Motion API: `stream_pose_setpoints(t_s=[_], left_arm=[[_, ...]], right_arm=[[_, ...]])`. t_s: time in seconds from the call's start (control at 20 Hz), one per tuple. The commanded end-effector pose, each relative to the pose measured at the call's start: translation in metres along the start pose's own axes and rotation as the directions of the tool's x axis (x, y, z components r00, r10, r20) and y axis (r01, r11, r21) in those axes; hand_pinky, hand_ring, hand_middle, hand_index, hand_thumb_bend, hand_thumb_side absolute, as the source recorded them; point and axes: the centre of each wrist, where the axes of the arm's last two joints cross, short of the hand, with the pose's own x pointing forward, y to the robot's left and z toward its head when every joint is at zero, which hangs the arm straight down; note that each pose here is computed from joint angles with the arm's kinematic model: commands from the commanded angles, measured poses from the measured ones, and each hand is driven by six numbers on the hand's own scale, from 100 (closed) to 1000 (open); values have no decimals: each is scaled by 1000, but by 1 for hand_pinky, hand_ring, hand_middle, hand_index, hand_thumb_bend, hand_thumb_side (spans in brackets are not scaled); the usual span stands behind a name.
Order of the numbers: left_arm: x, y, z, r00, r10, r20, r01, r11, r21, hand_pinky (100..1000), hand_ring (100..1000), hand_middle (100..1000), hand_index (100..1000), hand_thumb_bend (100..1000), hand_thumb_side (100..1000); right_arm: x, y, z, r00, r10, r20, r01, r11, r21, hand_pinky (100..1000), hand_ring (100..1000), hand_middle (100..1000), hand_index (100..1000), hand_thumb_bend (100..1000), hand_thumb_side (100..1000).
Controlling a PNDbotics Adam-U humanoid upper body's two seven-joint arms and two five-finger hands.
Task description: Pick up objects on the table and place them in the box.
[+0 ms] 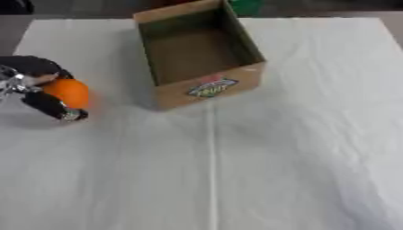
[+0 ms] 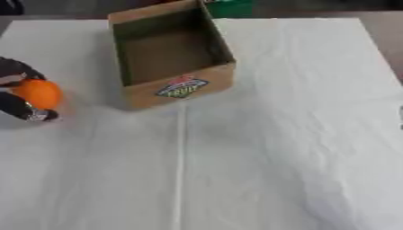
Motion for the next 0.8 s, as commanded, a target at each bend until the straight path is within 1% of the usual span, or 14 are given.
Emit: stream_pose_setpoints(t_s=[0.05,0.1,0.15,0.2,0.45,0.55,0.65,0.7,0.75,0.8], left_arm=[[-16,6,6,1000,9,-29,-9,1000,-2,450,728,811,944,259,626],[-17,6,6,1000,15,-26,-15,1000,-8,451,727,810,945,177,582],[-17,5,6,1000,19,-21,-20,1000,-15,452,727,809,946,147,562],[-18,5,6,1000,23,-17,-23,1000,-22,454,726,810,947,100,521],[-19,5,7,1000,23,-4,-23,999,-28,447,715,825,946,100,455],[-20,6,8,1000,26,-4,-26,1000,-10,432,699,813,928,100,434],[-20,8,11,999,34,-7,-33,998,45,404,672,784,896,100,417],[-19,8,13,999,38,-8,-38,996,77,381,650,760,871,100,422],[-18,10,14,999,45,-13,-43,992,120,362,629,738,848,100,398],[-18,10,15,999,51,-19,-47,986,157,352,620,729,838,100,402]], right_arm=[[5,-3,-7,1000,0,30,0,1000,3,781,807,760,842,100,1000],[5,-3,-7,1000,0,30,0,1000,2,781,807,759,842,100,1000],[5,-3,-7,1000,0,30,0,1000,2,781,807,759,842,100,1000],[5,-3,-7,1000,0,29,0,1000,1,781,807,758,842,100,1000],[5,-3,-6,1000,0,27,0,1000,-1,781,807,757,842,100,1000],[5,-3,-6,1000,1,27,-1,1000,-2,782,807,757,842,100,1000],[5,-3,-6,1000,2,25,-2,1000,-3,782,807,756,842,100,1000],[5,-3,-6,1000,2,25,-2,1000,-4,782,807,756,842,100,1000],[5,-3,-5,1000,2,24,-2,1000,-4,782,807,756,842,100,1000],[5,-3,-5,1000,2,25,-1,1000,-4,782,807,756,842,100,1000]])
